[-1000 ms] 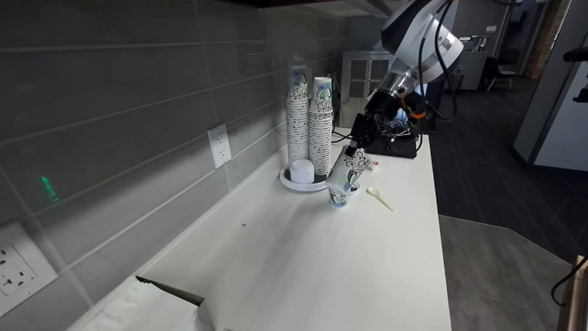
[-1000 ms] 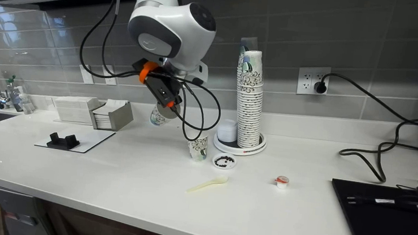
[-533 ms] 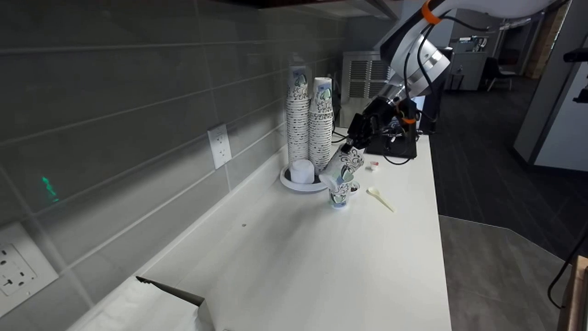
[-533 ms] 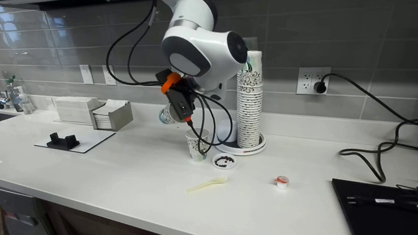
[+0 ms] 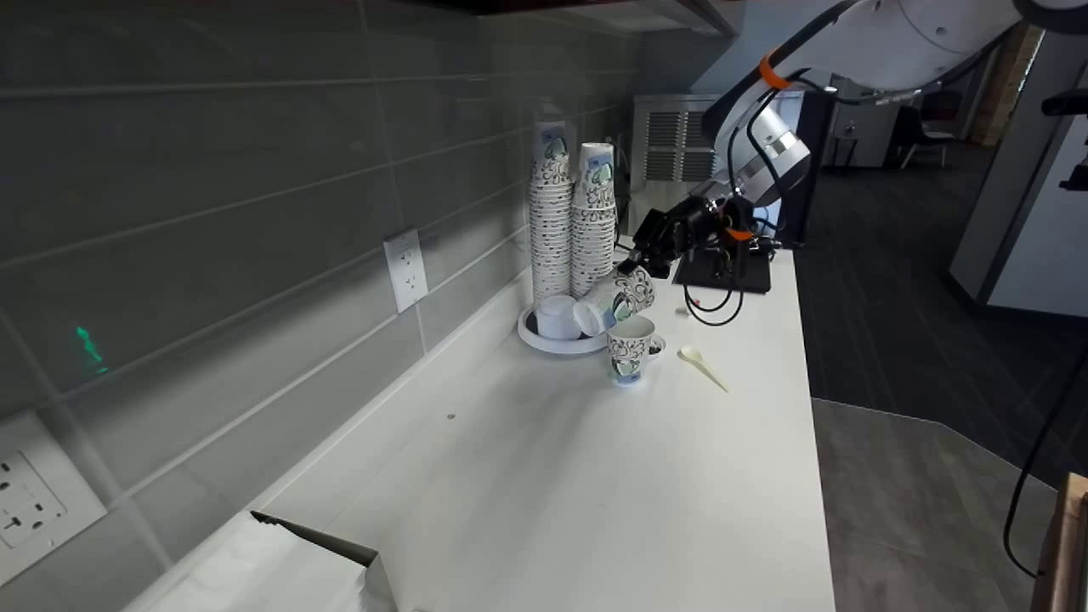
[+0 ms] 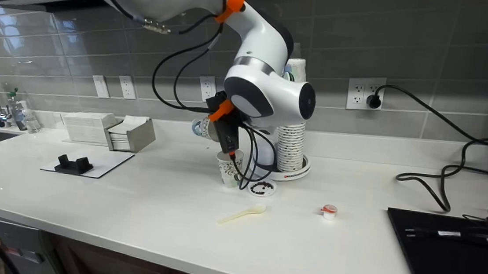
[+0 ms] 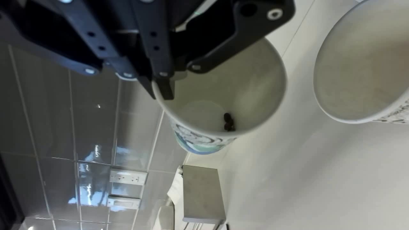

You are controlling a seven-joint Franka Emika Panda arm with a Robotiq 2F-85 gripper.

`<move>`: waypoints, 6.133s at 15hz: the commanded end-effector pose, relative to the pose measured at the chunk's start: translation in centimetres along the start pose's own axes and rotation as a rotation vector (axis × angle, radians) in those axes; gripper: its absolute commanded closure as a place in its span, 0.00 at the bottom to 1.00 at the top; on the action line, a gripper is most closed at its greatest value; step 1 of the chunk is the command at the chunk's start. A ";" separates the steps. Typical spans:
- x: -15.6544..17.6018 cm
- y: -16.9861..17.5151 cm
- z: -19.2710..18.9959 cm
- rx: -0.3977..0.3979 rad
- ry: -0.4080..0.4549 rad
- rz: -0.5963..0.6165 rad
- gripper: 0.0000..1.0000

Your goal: Pour the contents in the cup into the other cup

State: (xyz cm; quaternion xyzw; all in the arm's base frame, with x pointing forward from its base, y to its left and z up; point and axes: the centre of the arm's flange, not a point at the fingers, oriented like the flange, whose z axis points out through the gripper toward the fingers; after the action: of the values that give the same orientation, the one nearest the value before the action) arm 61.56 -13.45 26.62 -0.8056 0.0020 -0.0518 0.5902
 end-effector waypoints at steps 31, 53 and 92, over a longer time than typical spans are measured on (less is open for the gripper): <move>1.1 7.8 -0.7 0.569 0.119 0.089 0.99; 1.3 -0.9 0.3 0.252 0.074 0.127 0.99; -3.1 -10.9 20.5 -1.127 -0.222 -0.321 0.99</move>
State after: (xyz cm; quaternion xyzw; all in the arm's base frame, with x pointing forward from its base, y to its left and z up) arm 60.45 7.24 31.13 -0.9805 -0.1450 -0.0428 0.1259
